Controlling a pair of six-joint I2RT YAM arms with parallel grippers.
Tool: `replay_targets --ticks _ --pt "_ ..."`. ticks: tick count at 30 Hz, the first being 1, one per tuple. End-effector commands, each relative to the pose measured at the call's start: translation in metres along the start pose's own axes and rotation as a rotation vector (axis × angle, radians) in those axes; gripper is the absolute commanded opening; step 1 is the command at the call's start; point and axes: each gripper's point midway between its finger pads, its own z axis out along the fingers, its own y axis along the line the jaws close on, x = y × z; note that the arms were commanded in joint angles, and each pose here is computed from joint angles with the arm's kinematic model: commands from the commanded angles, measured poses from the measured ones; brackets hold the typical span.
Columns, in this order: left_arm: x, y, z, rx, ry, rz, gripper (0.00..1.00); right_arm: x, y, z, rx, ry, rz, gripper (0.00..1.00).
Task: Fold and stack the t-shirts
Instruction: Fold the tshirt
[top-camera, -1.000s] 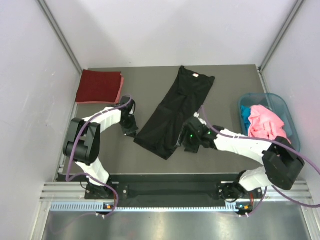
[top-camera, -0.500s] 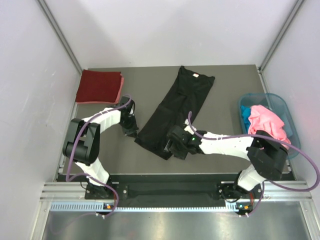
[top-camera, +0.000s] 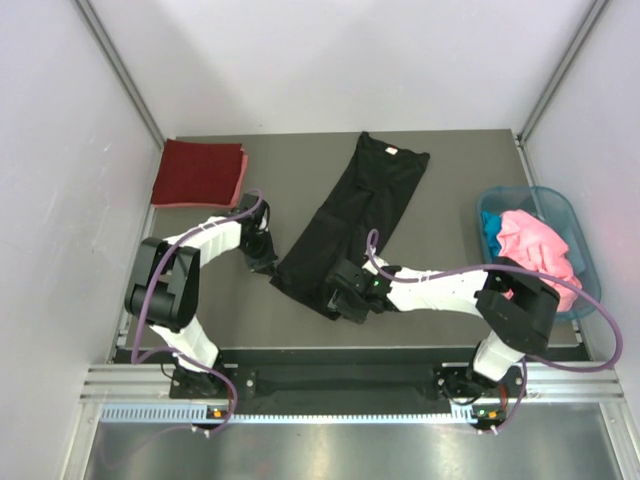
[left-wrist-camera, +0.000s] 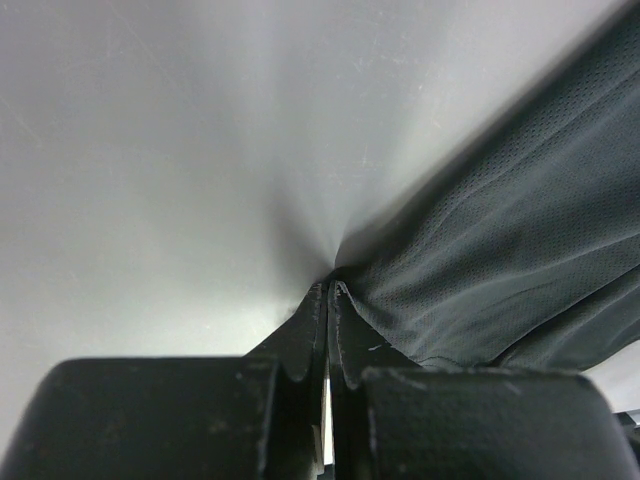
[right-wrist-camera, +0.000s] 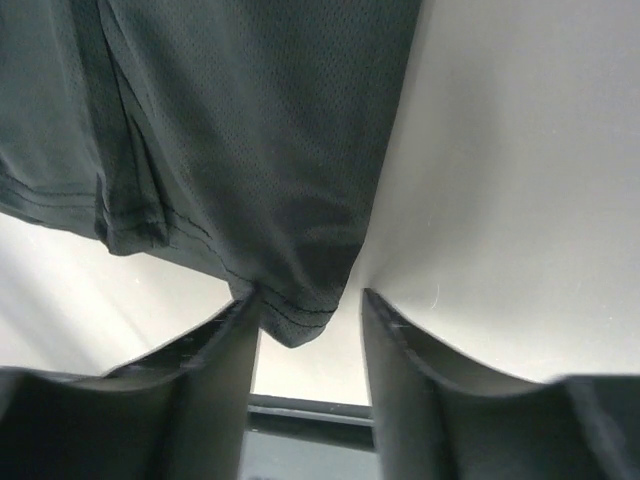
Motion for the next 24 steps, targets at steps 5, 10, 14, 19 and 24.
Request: replay_targets --ticks 5,10,14,19,24 --pt "0.019 0.004 0.007 0.010 0.038 -0.002 0.00 0.004 0.013 -0.003 -0.033 -0.021 -0.027 0.25" --pt "0.034 0.000 0.001 0.066 0.063 -0.009 0.00 -0.008 -0.001 -0.013 -0.016 -0.073 -0.052 0.00" --pt "0.053 -0.011 0.004 0.141 0.119 -0.028 0.00 -0.013 -0.010 -0.020 -0.018 -0.094 -0.105 0.00" --pt "0.076 -0.016 -0.001 0.160 0.138 -0.015 0.00 -0.015 -0.030 -0.034 0.005 -0.094 -0.154 0.00" --pt "0.099 -0.028 -0.011 0.195 0.138 -0.016 0.00 -0.015 -0.072 -0.043 0.059 -0.086 -0.198 0.00"
